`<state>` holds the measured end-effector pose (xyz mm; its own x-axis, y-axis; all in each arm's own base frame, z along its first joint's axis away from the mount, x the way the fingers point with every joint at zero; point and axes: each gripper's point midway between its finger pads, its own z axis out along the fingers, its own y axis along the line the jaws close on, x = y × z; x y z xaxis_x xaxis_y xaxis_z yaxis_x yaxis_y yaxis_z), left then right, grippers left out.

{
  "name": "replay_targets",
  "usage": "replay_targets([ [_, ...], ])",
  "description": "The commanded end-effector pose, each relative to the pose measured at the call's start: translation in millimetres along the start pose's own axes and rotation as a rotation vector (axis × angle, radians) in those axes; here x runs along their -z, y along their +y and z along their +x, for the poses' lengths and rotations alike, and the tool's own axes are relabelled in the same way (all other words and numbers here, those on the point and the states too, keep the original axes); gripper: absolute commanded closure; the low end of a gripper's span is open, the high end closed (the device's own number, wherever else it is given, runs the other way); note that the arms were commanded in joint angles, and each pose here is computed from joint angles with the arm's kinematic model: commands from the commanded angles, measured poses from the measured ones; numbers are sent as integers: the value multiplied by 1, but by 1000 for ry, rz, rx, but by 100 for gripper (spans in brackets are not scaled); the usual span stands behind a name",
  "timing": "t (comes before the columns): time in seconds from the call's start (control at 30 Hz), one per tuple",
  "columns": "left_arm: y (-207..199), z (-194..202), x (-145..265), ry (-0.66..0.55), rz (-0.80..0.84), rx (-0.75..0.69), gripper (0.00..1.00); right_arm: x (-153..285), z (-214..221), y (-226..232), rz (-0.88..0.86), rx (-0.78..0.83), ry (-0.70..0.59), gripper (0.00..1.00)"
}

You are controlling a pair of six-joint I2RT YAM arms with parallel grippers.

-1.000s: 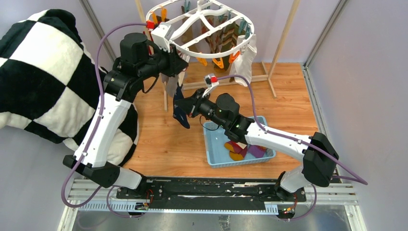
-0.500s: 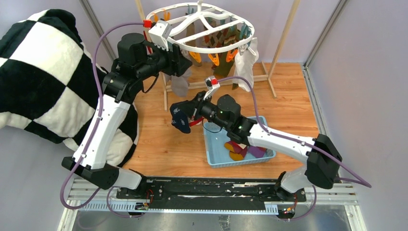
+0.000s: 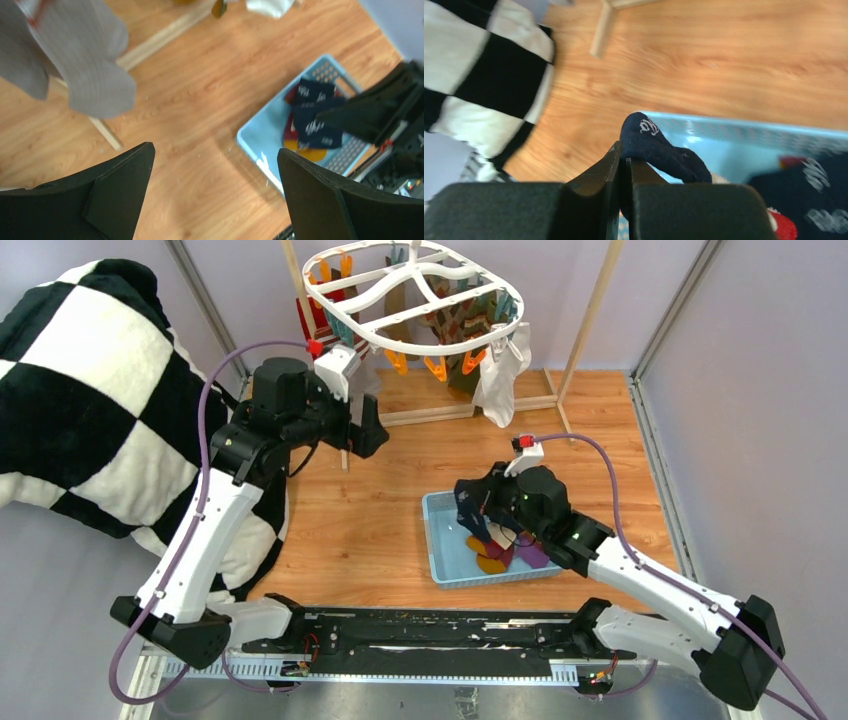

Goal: Remove the socks clipped to the hanger
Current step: Remove the sock from the hanger, then place the sock in the bin.

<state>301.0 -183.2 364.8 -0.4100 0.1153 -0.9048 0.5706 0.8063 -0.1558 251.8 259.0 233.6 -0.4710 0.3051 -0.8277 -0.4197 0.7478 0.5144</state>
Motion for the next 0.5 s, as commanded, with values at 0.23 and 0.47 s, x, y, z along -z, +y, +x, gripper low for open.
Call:
replay_targets([
  [0.23, 33, 85, 25, 251, 31, 136, 0, 36, 64, -97, 376, 8, 391, 41],
  [0.47, 60, 92, 35, 236, -40, 172, 0, 46, 41, -58, 192, -15, 528, 41],
])
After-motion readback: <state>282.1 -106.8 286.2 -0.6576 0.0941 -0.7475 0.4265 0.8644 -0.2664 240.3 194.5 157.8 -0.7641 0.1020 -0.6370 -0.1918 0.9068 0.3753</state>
